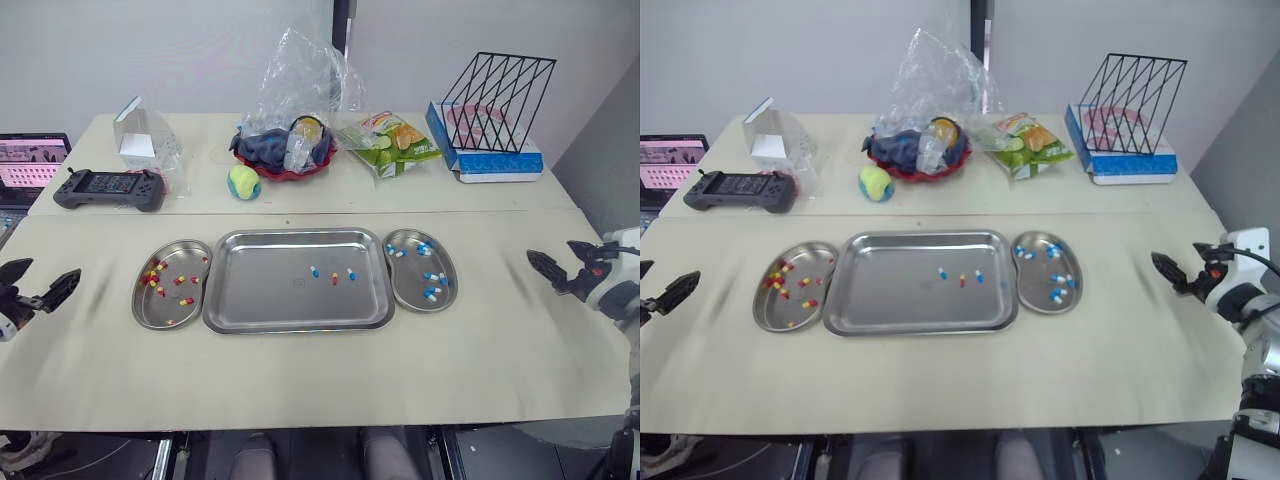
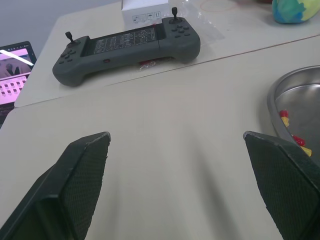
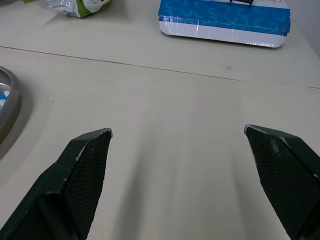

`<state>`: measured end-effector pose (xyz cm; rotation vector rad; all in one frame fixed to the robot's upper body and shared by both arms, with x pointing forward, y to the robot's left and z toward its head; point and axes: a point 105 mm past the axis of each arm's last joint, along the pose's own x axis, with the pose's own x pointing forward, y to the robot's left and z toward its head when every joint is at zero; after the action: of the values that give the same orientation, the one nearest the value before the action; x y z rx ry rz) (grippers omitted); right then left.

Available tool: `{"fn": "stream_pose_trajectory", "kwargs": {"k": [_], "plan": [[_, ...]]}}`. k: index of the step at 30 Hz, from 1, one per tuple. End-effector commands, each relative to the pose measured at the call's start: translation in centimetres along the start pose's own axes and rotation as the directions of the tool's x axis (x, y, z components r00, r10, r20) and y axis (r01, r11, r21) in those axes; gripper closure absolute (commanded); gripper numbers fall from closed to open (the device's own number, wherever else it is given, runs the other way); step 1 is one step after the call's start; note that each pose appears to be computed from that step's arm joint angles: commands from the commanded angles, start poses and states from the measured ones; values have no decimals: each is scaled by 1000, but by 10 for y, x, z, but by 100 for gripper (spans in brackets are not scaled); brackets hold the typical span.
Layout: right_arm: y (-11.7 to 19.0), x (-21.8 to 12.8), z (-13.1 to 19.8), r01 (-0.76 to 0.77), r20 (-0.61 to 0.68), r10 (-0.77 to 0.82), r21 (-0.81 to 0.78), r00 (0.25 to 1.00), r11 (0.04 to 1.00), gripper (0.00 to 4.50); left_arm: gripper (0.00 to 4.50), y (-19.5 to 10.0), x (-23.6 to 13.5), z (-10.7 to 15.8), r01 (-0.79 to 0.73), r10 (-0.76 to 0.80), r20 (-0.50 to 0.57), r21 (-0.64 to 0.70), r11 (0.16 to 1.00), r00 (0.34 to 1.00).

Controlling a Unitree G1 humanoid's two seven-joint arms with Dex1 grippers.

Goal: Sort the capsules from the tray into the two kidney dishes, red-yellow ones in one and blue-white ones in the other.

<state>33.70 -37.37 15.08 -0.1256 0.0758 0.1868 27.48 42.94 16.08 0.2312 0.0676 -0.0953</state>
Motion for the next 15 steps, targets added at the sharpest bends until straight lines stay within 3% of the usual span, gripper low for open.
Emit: {"fn": "stream_pose_trajectory", "kwargs": {"k": [1,6,10,15], "plan": [[-2,1,16,3,46,-2,-24,999,1000,2,0,6,-2,15,-3,2,48,18,1000,999],[-1,2,21,-9,49,11,-35,999,999,2,0,6,-2,24,36,-35,72,-11,999,997],[15,10,34,-100,54,103,-55,993,993,2,0,-11,0,25,162,-162,49,-14,987,986],[71,27,57,-347,30,353,-122,935,930,2,0,-38,-6,37,337,-337,81,14,942,938]]}}
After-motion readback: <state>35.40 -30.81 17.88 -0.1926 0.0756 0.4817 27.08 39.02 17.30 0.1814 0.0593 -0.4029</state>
